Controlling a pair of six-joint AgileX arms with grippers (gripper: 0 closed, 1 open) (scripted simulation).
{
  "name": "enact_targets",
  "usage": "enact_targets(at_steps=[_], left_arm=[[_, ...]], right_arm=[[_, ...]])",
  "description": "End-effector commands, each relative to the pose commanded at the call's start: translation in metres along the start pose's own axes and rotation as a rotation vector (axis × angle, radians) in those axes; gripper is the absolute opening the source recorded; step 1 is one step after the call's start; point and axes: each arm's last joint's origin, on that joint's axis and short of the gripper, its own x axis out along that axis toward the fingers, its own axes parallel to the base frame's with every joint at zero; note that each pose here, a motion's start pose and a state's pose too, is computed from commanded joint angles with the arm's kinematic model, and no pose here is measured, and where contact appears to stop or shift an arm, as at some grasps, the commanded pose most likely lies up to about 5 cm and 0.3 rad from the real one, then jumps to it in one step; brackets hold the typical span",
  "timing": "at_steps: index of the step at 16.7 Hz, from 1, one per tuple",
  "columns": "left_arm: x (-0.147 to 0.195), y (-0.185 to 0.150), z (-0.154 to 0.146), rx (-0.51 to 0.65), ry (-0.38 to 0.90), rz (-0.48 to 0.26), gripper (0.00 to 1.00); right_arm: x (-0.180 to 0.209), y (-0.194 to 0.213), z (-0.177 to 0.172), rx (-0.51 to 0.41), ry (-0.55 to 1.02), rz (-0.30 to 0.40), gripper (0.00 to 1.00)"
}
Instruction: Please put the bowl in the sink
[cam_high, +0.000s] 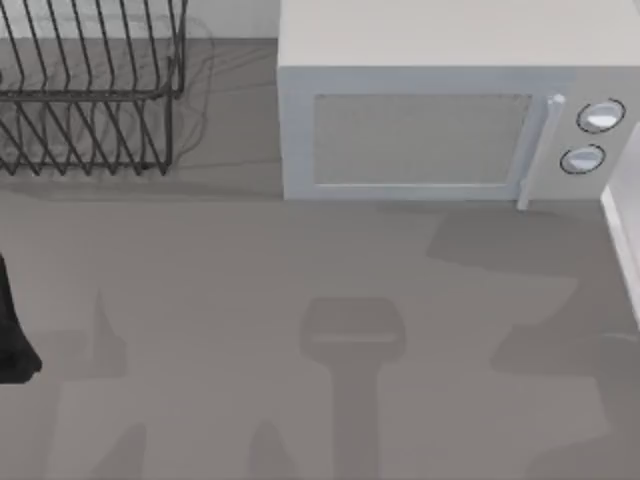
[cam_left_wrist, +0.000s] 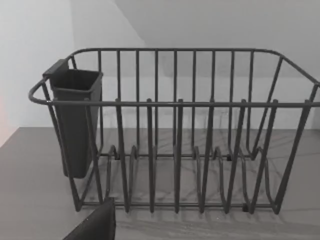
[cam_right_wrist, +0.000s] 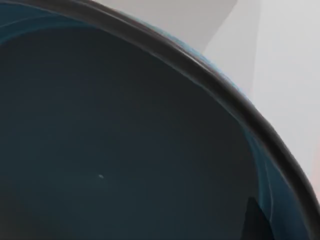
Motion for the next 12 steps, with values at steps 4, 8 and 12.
enact_targets(at_steps=[4, 8, 12], left_arm=[[0.000, 0.000, 0.000, 0.000, 0.000, 0.000, 1.00], [0.000, 0.000, 0.000, 0.000, 0.000, 0.000, 1.00], [0.000, 0.000, 0.000, 0.000, 0.000, 0.000, 1.00]], right_arm=[[0.007, -0.005, -0.023, 0.004, 0.007, 0.002, 0.00], [0.014, -0.010, -0.073, 0.001, 0.004, 0.001, 0.00], [0.008, -0.005, -0.121, -0.008, -0.010, 0.003, 0.00]])
